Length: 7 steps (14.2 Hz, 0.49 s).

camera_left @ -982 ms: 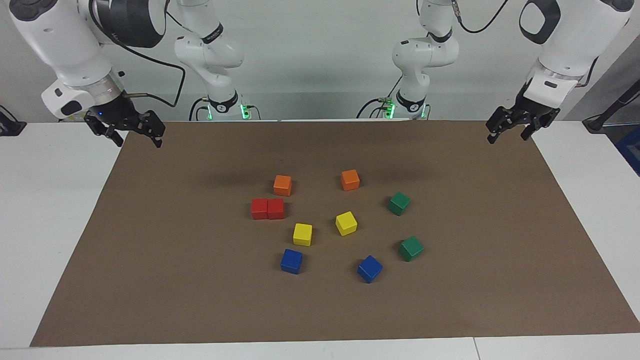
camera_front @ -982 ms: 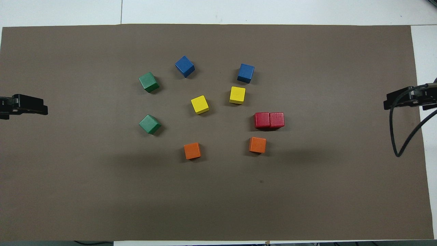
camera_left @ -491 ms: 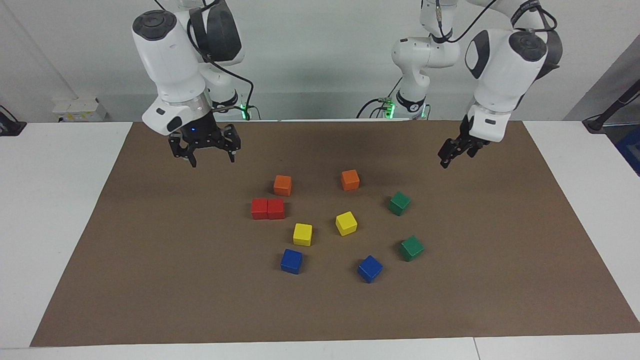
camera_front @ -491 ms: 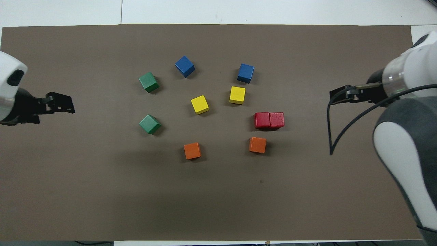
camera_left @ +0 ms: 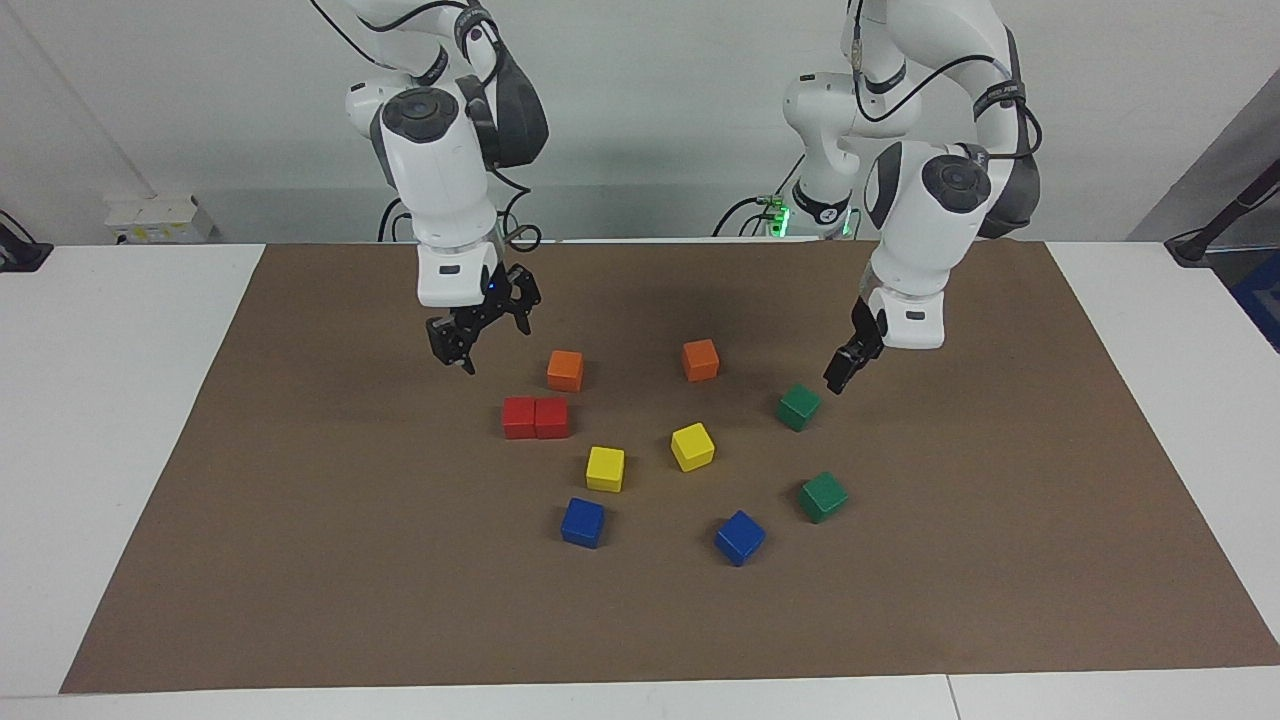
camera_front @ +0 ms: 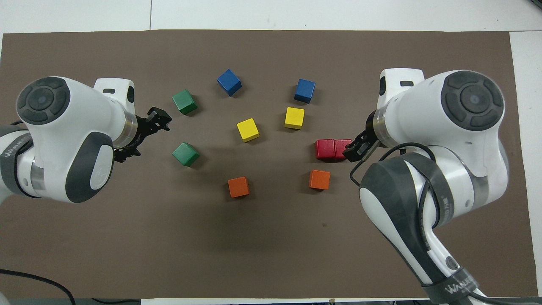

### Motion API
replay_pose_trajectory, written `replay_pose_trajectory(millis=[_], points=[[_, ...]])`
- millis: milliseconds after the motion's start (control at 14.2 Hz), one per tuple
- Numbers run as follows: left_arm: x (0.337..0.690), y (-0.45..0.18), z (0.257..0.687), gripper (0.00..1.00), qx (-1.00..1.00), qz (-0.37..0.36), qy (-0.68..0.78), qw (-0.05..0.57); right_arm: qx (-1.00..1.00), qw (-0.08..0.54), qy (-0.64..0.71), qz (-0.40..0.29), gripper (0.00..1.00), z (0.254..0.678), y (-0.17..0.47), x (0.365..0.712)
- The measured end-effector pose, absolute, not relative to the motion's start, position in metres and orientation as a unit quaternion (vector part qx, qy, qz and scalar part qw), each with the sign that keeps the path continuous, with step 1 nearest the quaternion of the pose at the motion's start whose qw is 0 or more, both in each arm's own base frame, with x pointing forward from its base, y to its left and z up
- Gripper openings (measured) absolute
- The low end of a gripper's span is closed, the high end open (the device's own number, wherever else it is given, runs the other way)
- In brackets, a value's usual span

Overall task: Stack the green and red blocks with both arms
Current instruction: 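Grasp the nearer green cube with the left gripper while the right gripper grasps red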

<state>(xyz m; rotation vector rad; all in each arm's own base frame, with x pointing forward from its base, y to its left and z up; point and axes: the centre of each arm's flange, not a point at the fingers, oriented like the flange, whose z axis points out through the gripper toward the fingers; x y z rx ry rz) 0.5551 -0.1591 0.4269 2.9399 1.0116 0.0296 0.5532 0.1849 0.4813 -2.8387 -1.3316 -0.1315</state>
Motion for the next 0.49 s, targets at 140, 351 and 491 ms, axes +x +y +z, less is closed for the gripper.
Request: replay_pose_trajectory(millis=[140,351,491], points=[[0.557,-0.169,0.404,1.0,0.937,0.013,0.348,0.02,-0.876,-0.001,-0.48,-0.039,1.0,0.47,0.182,0.55],[0.562,-0.178,0.382,1.0,0.922,0.012,0.387,0.022,-0.849,-0.005,-0.527,-0.047,1.0,0.457,0.184,0.546],[0.563,-0.179,0.374,1.0,0.913,0.013,0.407,0.025,-0.84,-0.008,-0.54,-0.057,1.0,0.446,0.189,0.543]])
